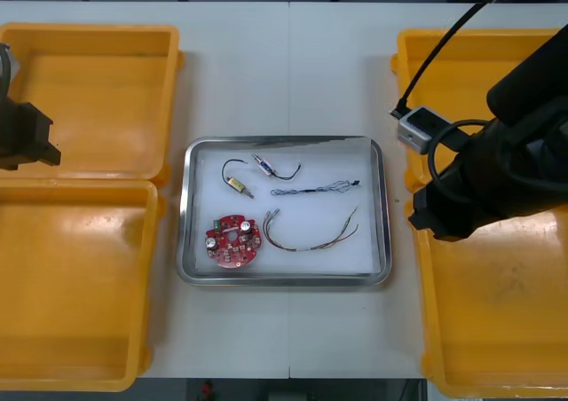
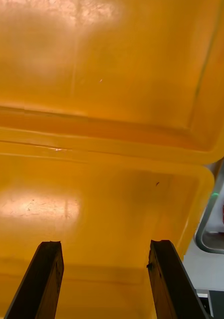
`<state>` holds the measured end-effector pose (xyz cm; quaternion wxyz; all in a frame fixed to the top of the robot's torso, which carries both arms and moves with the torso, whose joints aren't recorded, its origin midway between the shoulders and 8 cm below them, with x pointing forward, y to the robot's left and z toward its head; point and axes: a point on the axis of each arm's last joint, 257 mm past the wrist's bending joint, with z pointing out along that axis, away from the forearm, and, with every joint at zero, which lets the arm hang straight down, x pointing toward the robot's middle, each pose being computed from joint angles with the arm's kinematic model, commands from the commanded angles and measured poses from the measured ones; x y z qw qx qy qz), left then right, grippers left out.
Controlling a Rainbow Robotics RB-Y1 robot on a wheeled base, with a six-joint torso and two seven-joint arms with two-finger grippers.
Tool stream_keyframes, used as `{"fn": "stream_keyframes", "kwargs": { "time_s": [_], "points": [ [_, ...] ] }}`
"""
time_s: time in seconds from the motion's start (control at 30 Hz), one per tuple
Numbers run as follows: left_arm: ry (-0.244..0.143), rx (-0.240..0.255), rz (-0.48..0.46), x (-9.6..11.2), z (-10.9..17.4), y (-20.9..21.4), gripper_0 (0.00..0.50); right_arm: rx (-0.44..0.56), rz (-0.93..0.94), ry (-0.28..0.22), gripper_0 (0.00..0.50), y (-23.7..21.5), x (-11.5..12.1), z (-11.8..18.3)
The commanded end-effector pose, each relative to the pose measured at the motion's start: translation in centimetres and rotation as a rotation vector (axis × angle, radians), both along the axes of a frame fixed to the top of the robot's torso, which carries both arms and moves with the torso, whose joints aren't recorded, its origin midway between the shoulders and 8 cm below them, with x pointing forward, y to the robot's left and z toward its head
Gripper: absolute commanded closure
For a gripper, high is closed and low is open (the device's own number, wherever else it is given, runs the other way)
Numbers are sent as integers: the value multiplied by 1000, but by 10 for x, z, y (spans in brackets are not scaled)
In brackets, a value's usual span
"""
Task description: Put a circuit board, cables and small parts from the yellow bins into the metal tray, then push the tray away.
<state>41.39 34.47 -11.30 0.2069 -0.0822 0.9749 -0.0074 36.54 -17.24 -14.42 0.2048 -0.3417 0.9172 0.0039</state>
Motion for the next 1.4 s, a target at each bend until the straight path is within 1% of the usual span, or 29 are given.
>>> {"fn": "stream_keyframes", "kwargs": {
  "time_s": [0.03, 0.1, 0.23, 0.37, 0.5, 0.53, 0.6, 0.63, 0.67, 0.73, 0.8, 0.83, 0.97, 1.07, 1.23, 1.33, 1.4],
  "points": [
    [-39, 27, 87, -7, 0, 30, 0, -31, 165, -37, 0, 38, -6, 9],
    [-33, 17, 92, -10, -10, 31, 0, -62, 249, -46, 0, 50, -8, 6],
    [-19, 31, 88, -18, -20, 36, 0, -118, 387, -50, 0, 66, -12, -4],
    [-21, 41, 83, -20, -24, 39, 0, -184, 513, -51, 0, 76, -16, -18],
    [-18, 44, 71, -22, -28, 40, 0, -269, 653, -68, 0, 90, -18, -33],
    [-22, 46, 68, -22, -28, 40, 0, -277, 668, -74, 0, 92, -17, -35],
    [-47, 59, 55, -20, -27, 41, 0, -303, 743, -98, 0, 104, -16, -42],
    [-53, 61, 57, -20, -27, 42, 0, -310, 759, -103, 0, 108, -16, -44],
    [-65, 61, 59, -19, -25, 44, 0, -324, 792, -112, 0, 113, -16, -50],
    [-75, 51, 64, -19, -25, 47, 0, -344, 838, -130, 0, 124, -15, -59],
    [-78, 50, 63, -20, -25, 48, 0, -350, 852, -140, 0, 129, -15, -63],
    [-82, 49, 54, -20, -24, 46, 0, -357, 864, -154, 0, 137, -15, -71],
    [-76, 52, 39, -21, -25, 45, 0, -371, 886, -177, 0, 153, -16, -85],
    [-73, 51, 34, -22, -26, 44, 0, -377, 895, -180, 0, 158, -17, -92],
    [-57, 59, 23, -25, -29, 45, 0, -371, 911, -177, 0, 175, -19, -114],
    [-57, 59, 23, -25, -29, 45, 0, -367, 912, -179, 0, 179, -19, -118],
    [-57, 59, 23, -25, -29, 45, 0, -353, 907, -170, 0, 187, -19, -126]
  ]
}}
